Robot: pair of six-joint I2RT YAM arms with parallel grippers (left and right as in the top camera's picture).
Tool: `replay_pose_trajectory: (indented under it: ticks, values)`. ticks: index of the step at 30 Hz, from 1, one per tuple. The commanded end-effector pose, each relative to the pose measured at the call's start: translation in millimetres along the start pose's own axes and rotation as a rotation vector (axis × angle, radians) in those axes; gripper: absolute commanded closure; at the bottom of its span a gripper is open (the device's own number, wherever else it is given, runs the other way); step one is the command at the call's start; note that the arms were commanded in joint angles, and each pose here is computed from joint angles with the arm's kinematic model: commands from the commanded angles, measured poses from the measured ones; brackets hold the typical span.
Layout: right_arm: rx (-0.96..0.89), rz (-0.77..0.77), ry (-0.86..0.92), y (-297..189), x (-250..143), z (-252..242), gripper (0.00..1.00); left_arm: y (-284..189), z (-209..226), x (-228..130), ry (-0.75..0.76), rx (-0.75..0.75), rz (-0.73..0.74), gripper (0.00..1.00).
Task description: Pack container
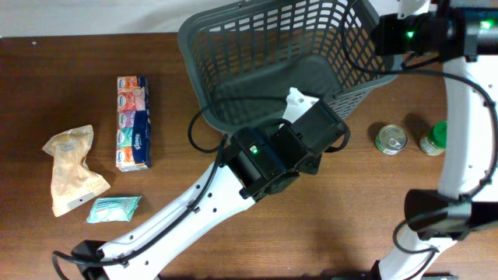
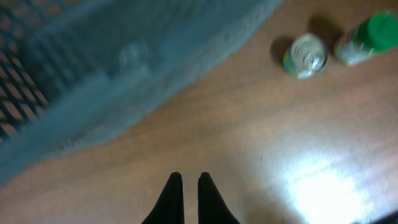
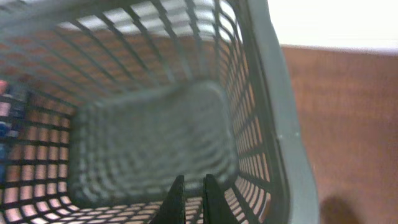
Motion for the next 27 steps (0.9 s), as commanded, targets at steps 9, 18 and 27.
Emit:
replay_pose_trajectory:
  ticks: [9,18,27]
  values:
    - [-0.058,0.132,0.037,29.5,-19.9,-13.4,0.96,-7.8,7.7,17.4,0.028,0.080,-0.118,0.98]
    - [-0.082,0.154,0.047,28.8,-23.7,-15.7,0.96,-3.2,8.3,17.2,-0.005,0.096,-0.122,0.98]
    - [-0.105,0.165,0.085,28.2,-25.7,-17.9,0.96,5.6,11.6,10.7,-0.044,0.132,-0.091,0.98]
Point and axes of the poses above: each gripper's point midway between its finger pads, its own y axis out along the fingers, its own z axis along the line the jaws close on, x = y × z, the point moved 5 cm from there along -y, back along the fingers, and after that the axes turned 14 degrees about -y, right-handed, at the moved point
